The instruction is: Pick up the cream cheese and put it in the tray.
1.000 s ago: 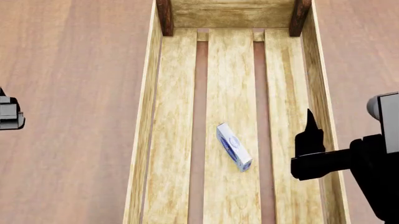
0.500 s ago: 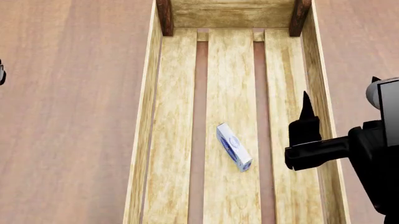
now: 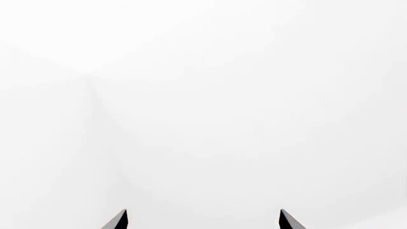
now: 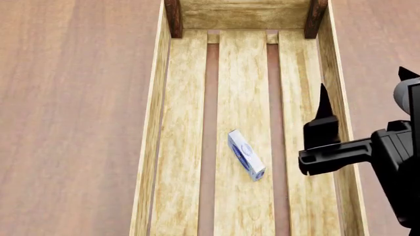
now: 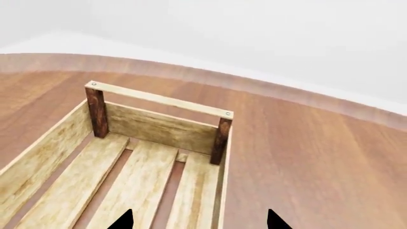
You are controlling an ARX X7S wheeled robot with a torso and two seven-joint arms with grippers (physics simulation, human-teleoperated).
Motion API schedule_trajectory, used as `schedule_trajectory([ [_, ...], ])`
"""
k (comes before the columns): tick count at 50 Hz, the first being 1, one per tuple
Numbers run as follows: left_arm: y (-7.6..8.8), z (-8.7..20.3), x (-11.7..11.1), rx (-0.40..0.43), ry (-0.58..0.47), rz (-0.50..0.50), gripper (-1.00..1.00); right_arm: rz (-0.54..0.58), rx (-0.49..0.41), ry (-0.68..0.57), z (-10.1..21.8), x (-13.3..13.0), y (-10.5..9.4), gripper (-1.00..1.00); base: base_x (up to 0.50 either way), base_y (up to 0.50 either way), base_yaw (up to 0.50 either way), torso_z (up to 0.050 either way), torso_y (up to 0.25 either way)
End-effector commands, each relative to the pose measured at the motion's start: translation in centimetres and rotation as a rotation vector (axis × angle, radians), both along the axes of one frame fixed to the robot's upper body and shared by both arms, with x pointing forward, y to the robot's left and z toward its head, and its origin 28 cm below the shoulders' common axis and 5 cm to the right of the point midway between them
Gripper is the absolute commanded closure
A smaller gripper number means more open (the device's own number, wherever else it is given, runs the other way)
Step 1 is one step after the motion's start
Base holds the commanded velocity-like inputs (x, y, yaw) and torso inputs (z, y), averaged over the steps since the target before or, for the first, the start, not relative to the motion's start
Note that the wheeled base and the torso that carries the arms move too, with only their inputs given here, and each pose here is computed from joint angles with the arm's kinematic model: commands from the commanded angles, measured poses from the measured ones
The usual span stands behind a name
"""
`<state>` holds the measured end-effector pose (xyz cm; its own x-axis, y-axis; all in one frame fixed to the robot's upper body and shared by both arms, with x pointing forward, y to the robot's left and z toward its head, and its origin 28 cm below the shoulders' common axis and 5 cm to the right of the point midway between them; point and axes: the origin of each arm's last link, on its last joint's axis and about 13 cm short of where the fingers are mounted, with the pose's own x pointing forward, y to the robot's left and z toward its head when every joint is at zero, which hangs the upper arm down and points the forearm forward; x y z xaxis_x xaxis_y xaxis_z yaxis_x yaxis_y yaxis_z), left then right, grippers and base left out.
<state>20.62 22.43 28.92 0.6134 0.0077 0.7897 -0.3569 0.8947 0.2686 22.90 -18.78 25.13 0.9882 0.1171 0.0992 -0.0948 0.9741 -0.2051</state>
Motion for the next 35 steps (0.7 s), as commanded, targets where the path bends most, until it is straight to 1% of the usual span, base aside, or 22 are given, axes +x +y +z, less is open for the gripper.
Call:
schedule_trajectory([
  [1,-0.1,-0.3,-1.0,0.021,-0.030,-0.013,-1.00,-0.001,0.005,-0.044,0.5,-0.9,0.0,-1.00,0.00,0.00,0.00,0.000,0.000],
  [8,0.1,-0.5,-1.2,0.023,-0.038,-0.019,-1.00,-0.002,0.001,-0.105,1.0,-1.8,0.1,-1.00,0.00,0.00,0.00,0.000,0.000],
  [9,0.2,-0.6,-1.3,0.019,-0.042,-0.015,-1.00,-0.005,-0.012,-0.112,1.0,-2.1,0.1,-1.00,0.00,0.00,0.00,0.000,0.000],
  [12,0.2,-0.6,-1.4,0.019,-0.047,-0.014,-1.00,-0.003,-0.003,-0.119,1.0,-2.4,0.1,-1.00,0.00,0.00,0.00,0.000,0.000],
  [23,0.4,-0.6,-1.7,0.012,-0.052,-0.010,-1.00,0.004,-0.033,-0.142,1.0,-2.9,0.5,-1.00,0.00,0.00,0.00,0.000,0.000],
  [26,0.5,-0.7,-1.6,0.017,-0.052,-0.007,-1.00,0.005,-0.027,-0.143,0.9,-2.9,0.4,-1.00,0.00,0.00,0.00,0.000,0.000],
  [29,0.5,-0.8,-1.7,0.023,-0.053,-0.012,-1.00,0.005,-0.026,-0.162,0.8,-3.2,0.4,-1.00,0.00,0.00,0.00,0.000,0.000],
  [30,0.5,-0.8,-1.7,0.023,-0.054,-0.013,-1.00,0.012,-0.034,-0.206,0.9,-3.4,0.5,-1.00,0.00,0.00,0.00,0.000,0.000],
  [32,0.5,-1.0,-1.6,0.028,-0.058,-0.014,-1.00,0.003,-0.038,-0.206,0.8,-3.6,0.5,-1.00,0.00,0.00,0.00,0.000,0.000],
  [34,0.4,-1.2,-1.6,0.042,-0.062,-0.027,-1.00,-0.024,-0.057,-0.237,0.7,-3.7,0.6,-1.00,0.00,0.00,0.00,0.000,0.000],
  [35,0.4,-1.3,-1.7,0.046,-0.066,-0.036,-1.00,-0.019,-0.054,-0.242,0.6,-3.7,0.6,-1.00,0.00,0.00,0.00,0.000,0.000],
])
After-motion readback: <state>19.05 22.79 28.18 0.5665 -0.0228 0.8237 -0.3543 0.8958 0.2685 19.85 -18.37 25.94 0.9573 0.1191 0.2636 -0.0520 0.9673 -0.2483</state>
